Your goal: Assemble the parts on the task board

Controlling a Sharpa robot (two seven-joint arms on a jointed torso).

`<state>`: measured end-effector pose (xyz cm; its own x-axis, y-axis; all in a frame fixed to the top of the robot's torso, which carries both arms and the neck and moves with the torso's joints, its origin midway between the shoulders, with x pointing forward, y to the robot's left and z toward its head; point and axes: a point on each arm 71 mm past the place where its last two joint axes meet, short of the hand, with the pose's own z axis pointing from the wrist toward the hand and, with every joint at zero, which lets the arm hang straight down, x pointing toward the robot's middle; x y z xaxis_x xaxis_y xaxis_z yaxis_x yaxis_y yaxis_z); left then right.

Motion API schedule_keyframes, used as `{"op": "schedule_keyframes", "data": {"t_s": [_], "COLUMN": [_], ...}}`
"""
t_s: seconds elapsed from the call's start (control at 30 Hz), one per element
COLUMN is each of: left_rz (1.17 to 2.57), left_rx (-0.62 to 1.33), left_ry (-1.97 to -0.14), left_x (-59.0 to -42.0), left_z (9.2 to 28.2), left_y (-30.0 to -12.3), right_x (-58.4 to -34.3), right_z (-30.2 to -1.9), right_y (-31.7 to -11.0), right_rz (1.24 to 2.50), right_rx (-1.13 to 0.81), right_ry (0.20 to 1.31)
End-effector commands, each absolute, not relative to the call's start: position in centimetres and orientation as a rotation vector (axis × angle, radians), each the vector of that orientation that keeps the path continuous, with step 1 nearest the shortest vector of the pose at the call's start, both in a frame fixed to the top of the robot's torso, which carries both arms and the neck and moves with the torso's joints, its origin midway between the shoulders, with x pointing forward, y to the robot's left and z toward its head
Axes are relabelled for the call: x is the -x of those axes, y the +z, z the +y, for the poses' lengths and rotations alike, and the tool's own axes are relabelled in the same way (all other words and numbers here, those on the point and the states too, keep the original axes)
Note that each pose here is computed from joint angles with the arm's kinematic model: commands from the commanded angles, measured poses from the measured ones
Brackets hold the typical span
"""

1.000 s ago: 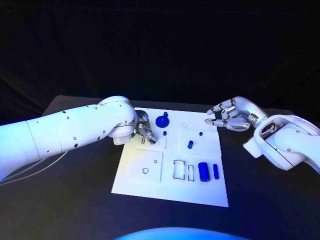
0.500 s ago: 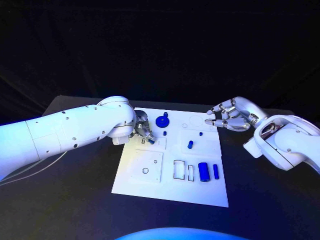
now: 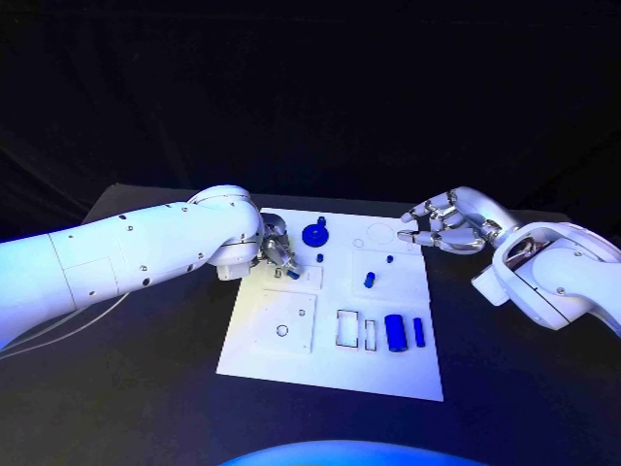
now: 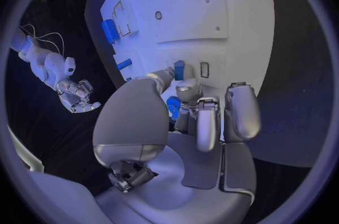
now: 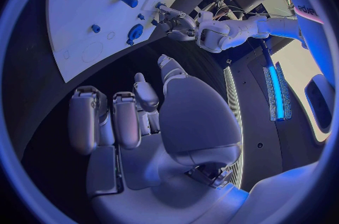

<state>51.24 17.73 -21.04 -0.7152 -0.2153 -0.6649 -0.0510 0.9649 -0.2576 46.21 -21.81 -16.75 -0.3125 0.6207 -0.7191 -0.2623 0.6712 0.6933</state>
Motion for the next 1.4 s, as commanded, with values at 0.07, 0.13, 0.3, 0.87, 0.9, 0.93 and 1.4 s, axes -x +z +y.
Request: {"op": "schedule_keyframes", "data": {"t_s": [0.07,0.13,0.3,0.87,0.9,0.93,1.4], "left_rz": [2.382,2.381,2.38,2.387,2.387,2.387,2.385], "left_rx": [0.159,0.161,0.165,0.155,0.154,0.153,0.139], "left_ry": [-0.281,-0.28,-0.276,-0.254,-0.252,-0.25,-0.241], "left_x": [-51.05,-51.05,-51.07,-51.04,-51.04,-51.05,-51.07], "left_z": [17.56,17.58,17.67,17.61,17.6,17.59,17.14], "left_y": [-21.16,-21.15,-21.16,-21.2,-21.2,-21.2,-21.19], "right_x": [-46.15,-46.15,-46.15,-46.16,-46.16,-46.16,-46.17], "right_z": [-21.7,-21.7,-21.71,-21.71,-21.71,-21.71,-21.71], "right_y": [-16.83,-16.83,-16.83,-16.84,-16.84,-16.84,-16.85], "right_rz": [1.68,1.68,1.681,1.681,1.681,1.681,1.681], "right_rx": [-0.282,-0.282,-0.282,-0.282,-0.282,-0.282,-0.283], "right_ry": [0.912,0.912,0.912,0.911,0.911,0.911,0.911]}}
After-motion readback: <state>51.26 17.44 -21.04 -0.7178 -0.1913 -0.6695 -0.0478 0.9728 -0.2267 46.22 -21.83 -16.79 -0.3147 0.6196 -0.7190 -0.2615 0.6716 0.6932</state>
